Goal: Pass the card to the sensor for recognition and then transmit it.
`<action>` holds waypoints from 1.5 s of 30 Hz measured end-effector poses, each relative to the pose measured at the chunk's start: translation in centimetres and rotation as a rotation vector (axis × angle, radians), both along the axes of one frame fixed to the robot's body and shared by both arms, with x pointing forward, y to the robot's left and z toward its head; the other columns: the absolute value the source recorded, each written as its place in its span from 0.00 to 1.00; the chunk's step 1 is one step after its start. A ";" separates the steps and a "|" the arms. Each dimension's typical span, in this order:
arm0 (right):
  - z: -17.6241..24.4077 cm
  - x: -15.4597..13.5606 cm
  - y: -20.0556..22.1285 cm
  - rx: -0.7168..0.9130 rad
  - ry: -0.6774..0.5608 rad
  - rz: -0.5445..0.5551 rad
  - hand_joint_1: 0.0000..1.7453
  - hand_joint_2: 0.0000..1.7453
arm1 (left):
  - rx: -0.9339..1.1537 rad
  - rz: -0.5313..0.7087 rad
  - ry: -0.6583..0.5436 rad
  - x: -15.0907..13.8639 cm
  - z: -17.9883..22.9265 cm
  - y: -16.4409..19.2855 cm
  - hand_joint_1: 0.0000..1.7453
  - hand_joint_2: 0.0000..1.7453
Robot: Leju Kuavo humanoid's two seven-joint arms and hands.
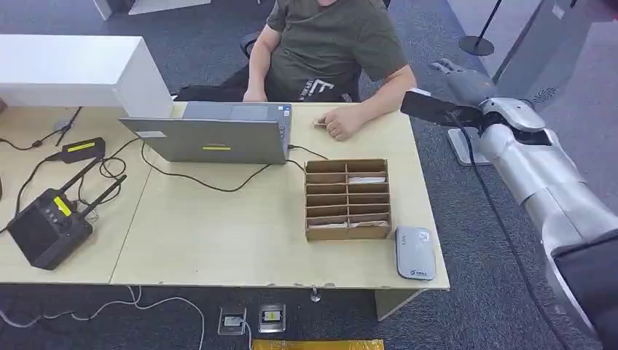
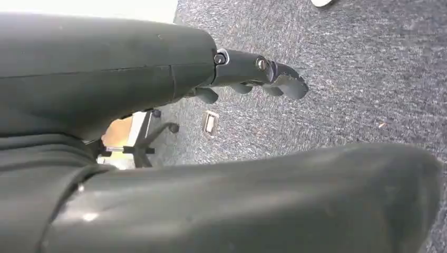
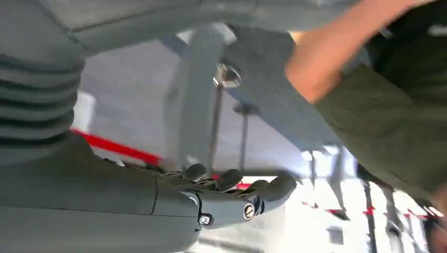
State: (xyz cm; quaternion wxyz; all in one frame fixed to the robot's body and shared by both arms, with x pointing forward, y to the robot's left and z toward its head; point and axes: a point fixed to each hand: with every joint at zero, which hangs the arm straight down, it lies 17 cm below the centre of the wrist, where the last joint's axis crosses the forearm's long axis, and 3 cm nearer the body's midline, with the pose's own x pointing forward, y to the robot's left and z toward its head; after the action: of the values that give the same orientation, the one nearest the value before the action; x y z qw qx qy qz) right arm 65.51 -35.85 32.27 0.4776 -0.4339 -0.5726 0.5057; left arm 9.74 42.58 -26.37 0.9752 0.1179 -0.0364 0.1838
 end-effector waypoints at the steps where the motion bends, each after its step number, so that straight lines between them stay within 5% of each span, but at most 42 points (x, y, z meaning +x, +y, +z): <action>1: -0.1 -0.3 -0.3 0.015 0.009 -0.013 0.00 0.00 | 0.000 0.002 0.005 -0.2 0.0 -0.1 0.00 0.00; 3: 0.6 -0.9 0.0 0.018 -0.008 0.000 0.00 0.00 | 0.000 0.008 0.011 -0.4 -0.1 -0.2 0.00 0.00; 4: 1.0 -1.2 0.0 0.017 -0.018 0.002 0.00 1.00 | 0.001 0.013 0.014 -0.4 -0.1 -0.3 0.00 0.00; 19: 0.9 -6.3 -0.7 0.047 -0.128 -0.028 0.00 1.00 | 0.025 0.056 0.012 -0.6 -0.3 -1.0 0.00 0.00; 31: -8.9 -15.6 4.3 -0.024 -0.187 0.041 0.00 1.00 | 0.050 0.078 0.027 -0.9 -0.4 -1.2 0.00 0.00; 45: -12.8 -18.6 6.2 -0.031 -0.112 0.084 0.00 1.00 | 0.039 0.094 0.028 -0.9 -0.6 -2.3 0.00 0.00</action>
State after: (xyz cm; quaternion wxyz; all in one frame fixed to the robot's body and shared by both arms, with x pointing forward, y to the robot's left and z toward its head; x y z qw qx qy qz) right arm 46.90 -29.61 19.46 0.4164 -0.4442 -0.6083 0.5092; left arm 8.89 40.31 -26.95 0.9634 0.1411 -0.0207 0.2268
